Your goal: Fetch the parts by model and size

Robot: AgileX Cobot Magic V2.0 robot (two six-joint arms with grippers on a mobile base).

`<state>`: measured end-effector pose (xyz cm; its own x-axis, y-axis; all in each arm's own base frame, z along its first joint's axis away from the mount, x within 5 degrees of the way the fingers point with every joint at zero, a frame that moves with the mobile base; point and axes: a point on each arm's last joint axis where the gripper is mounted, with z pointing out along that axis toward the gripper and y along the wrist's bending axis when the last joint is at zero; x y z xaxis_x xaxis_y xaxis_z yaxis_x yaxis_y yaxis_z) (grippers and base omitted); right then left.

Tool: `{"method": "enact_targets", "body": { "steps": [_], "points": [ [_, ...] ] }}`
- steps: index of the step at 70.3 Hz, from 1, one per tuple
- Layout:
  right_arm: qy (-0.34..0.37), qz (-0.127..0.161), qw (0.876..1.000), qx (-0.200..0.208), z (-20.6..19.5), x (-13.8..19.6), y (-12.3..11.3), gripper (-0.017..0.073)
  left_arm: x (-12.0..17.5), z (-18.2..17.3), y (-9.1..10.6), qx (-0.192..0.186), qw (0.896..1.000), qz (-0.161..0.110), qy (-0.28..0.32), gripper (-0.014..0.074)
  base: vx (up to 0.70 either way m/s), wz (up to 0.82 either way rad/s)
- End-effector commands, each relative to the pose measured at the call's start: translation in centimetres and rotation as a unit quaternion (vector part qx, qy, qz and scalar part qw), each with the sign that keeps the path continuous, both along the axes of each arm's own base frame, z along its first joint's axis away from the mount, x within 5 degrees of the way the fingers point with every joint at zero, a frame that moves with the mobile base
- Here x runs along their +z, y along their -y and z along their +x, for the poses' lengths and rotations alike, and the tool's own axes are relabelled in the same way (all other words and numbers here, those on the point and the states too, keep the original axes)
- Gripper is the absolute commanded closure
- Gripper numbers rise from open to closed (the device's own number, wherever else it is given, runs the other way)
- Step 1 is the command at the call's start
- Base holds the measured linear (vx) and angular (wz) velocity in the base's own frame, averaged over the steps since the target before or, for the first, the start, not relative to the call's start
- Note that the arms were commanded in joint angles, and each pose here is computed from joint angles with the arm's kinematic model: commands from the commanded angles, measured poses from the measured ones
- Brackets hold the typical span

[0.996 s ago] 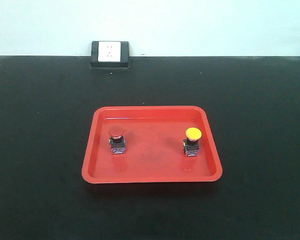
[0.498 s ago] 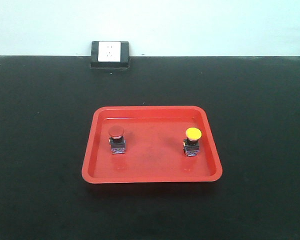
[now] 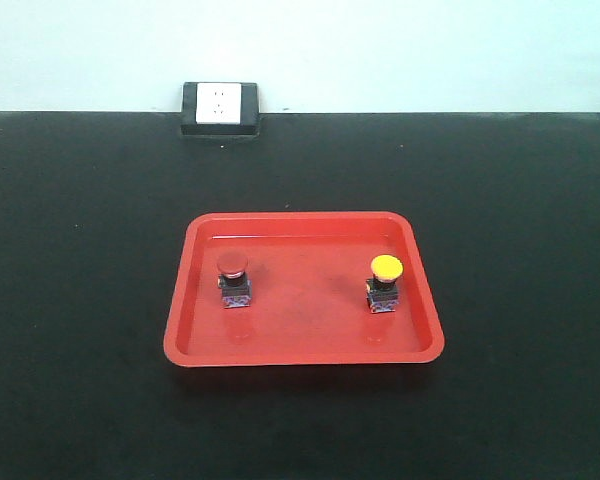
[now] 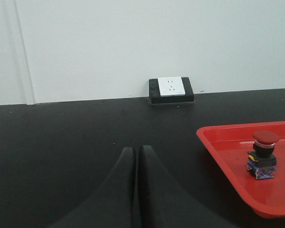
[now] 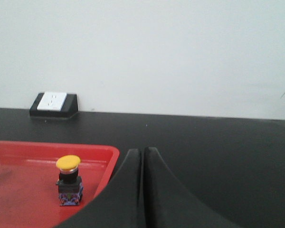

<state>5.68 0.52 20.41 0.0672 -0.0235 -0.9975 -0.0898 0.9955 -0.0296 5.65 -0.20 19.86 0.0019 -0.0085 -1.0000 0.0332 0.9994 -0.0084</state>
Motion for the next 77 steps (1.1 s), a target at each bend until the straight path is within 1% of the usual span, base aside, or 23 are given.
{"method": "enact_targets", "body": {
  "steps": [1,77],
  "points": [
    [0.046,-0.001,0.999,0.000,-0.19,0.53,0.00,0.0569,0.67,-0.13,-0.05,0.002,0.999,-0.009,0.045,0.0601,0.00,0.00],
    [0.039,0.001,0.999,0.000,-0.17,0.40,0.01,0.0569,0.67,-0.13,-0.05,0.002,0.999,-0.009,0.045,0.0601,0.00,0.00]
  ]
}}
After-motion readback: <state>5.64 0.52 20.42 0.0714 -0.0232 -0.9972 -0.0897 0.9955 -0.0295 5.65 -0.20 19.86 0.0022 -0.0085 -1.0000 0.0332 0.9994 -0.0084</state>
